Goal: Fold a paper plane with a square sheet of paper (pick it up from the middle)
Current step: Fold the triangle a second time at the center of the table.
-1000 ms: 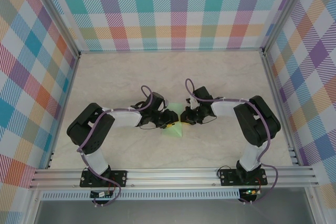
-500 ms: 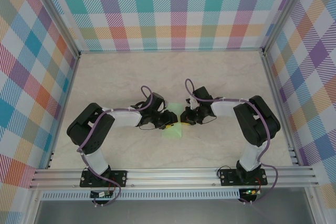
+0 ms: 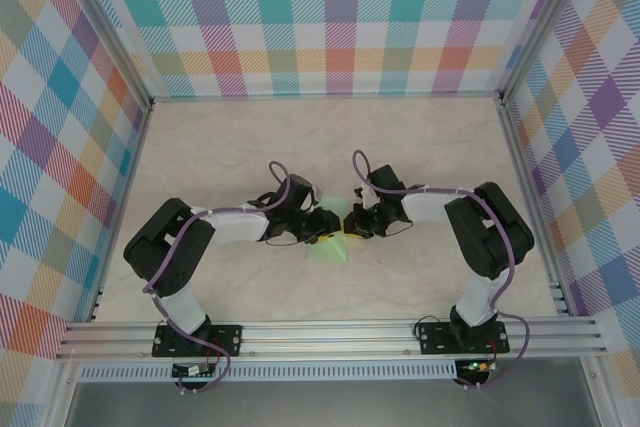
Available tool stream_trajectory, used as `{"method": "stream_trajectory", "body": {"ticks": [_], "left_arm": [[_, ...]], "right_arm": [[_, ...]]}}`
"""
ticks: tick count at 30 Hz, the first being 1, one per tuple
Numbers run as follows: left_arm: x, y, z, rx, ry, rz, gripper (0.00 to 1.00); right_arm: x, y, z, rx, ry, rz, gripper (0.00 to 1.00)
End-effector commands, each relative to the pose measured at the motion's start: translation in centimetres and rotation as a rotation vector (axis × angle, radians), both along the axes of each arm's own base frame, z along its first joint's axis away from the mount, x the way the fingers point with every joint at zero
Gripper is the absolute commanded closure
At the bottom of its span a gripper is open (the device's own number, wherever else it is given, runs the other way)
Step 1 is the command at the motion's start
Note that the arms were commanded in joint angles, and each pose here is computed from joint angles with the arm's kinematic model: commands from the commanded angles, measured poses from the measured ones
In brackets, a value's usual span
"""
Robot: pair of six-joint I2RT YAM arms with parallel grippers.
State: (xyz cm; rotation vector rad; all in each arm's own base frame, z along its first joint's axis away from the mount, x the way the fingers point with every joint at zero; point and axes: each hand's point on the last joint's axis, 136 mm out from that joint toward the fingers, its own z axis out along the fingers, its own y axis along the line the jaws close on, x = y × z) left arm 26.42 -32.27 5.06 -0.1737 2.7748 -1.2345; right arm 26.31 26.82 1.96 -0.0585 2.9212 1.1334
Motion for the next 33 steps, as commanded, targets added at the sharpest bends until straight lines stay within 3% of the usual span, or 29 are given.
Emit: {"method": "stream_trajectory", "body": {"ticks": [1, 15, 33], "left_arm": [[0.1, -0.9, -0.2, -0.008, 0.003, -0.024, 0.66], [-0.1, 0.6, -1.8, 0.09, 0.009, -0.005, 0.67], [0.1, 0.1, 0.8, 0.032, -0.042, -0.014, 0.67]], "right_arm": [[0.0, 0.1, 0.3, 0.005, -0.002, 0.006, 0.9], [0.1, 0.0, -0.1, -0.012, 0.001, 0.003, 0.9], [0.0, 0.4, 0.3, 0.024, -0.007, 0.014, 0.9]]}}
